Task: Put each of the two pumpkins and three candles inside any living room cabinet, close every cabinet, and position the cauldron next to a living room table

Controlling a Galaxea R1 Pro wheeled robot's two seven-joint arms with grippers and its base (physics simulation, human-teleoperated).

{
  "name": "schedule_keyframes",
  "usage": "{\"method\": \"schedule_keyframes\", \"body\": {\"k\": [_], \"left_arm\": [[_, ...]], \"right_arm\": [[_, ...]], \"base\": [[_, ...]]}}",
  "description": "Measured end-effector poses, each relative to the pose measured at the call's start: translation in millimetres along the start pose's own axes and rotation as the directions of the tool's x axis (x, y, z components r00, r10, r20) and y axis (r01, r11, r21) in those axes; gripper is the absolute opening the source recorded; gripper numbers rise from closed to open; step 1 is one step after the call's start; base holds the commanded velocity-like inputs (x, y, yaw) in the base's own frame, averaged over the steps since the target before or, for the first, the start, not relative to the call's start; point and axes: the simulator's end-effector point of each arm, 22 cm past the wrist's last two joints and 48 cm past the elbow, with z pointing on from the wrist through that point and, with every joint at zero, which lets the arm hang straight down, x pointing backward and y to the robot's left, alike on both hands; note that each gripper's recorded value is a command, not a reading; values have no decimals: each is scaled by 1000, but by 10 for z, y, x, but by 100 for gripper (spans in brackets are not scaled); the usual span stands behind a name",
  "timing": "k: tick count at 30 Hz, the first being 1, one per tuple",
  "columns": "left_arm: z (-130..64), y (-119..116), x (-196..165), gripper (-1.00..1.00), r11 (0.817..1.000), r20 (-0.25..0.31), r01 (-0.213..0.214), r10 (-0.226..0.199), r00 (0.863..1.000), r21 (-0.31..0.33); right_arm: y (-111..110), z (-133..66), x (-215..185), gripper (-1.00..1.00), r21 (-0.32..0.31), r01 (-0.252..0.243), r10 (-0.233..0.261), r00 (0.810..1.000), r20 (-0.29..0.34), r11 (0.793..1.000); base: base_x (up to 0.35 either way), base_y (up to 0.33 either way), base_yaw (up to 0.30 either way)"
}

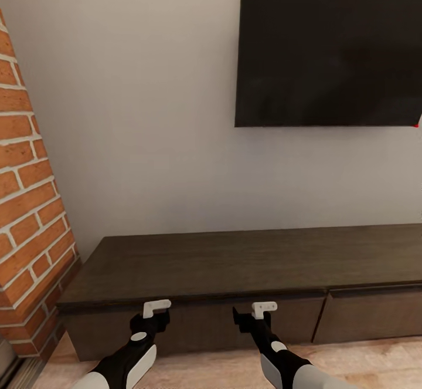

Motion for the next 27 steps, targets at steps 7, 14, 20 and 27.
{"method": "schedule_keyframes", "body": {"k": [7, 14, 20, 27], "left_arm": [[1, -18, -10, 100, 1000, 1, -9, 9, 1000, 3], [-12, -89, -104, 100, 1000, 14, 1, -1, 1000, 17], [-41, -209, -48, 100, 999, -61, -11, 14, 998, 43], [-429, -681, -173, 100, 976, -267, -68, 124, 956, 208]], "right_arm": [[0, 2, 11, 100, 0, -1, 1, 1000, -4, 1000], [-12, 1, 20, 100, 2, -2, 2, 1000, -8, 1000], [-64, -7, 127, 100, 8, -5, 6, 999, -54, 1000], [-68, -163, 769, 100, 39, -83, 92, 927, -362, 996]], "base": [[-262, 0, 0], [-320, -9, 0], [-308, -67, 0], [-72, -12, 0]]}}
